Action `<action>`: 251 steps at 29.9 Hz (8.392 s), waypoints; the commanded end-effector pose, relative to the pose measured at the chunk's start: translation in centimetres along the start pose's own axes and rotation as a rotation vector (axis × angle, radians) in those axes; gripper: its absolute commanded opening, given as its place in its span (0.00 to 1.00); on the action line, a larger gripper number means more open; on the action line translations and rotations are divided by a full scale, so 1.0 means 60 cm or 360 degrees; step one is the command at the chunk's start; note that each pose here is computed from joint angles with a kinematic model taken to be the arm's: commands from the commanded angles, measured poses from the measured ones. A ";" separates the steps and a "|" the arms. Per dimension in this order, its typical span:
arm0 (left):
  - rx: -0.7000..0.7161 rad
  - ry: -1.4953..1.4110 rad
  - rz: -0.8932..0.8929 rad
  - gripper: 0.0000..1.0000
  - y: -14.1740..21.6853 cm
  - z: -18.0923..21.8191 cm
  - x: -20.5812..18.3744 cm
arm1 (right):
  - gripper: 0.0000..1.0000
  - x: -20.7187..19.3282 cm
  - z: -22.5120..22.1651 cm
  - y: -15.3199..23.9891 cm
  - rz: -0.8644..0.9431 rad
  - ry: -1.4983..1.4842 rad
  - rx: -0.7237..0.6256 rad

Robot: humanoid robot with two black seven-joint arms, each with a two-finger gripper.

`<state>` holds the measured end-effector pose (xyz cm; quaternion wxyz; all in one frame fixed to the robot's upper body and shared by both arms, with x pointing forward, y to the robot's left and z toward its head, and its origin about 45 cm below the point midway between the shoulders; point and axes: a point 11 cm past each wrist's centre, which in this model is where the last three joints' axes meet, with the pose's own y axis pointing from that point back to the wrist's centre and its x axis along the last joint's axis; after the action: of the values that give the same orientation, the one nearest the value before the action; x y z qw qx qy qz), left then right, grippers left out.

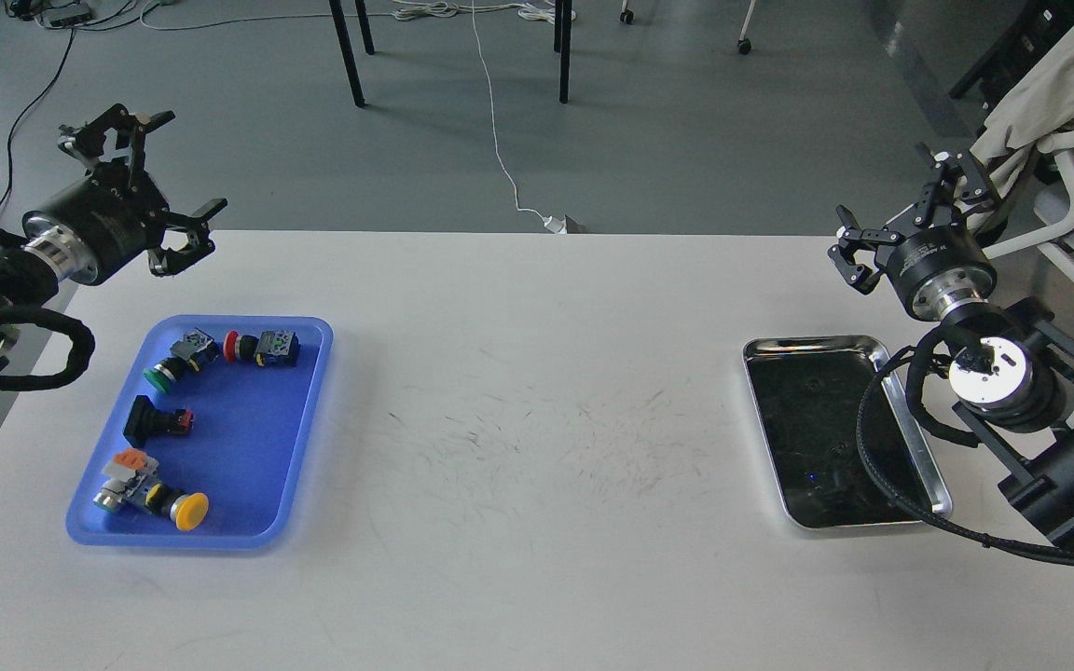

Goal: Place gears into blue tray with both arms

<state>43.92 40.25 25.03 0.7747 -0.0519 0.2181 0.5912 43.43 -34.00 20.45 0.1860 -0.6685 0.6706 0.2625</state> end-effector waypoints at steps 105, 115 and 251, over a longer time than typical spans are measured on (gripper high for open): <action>0.0021 0.0149 0.0137 1.00 -0.115 -0.102 -0.060 | 0.99 -0.022 -0.077 0.088 -0.1223 0.2780 -0.1076; 0.0011 0.0157 0.0136 1.00 -0.115 -0.099 -0.059 | 0.99 -0.020 -0.044 0.102 -0.1729 0.3305 -0.1257; -0.0105 0.0119 0.0183 1.00 -0.072 -0.028 0.004 | 0.01 -0.136 0.075 -0.037 -0.2027 0.3956 -0.1114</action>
<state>47.63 37.97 22.38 0.7306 -0.0870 0.2339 0.6356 44.83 -27.01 20.74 -0.6145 -0.6523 -0.1109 -0.4296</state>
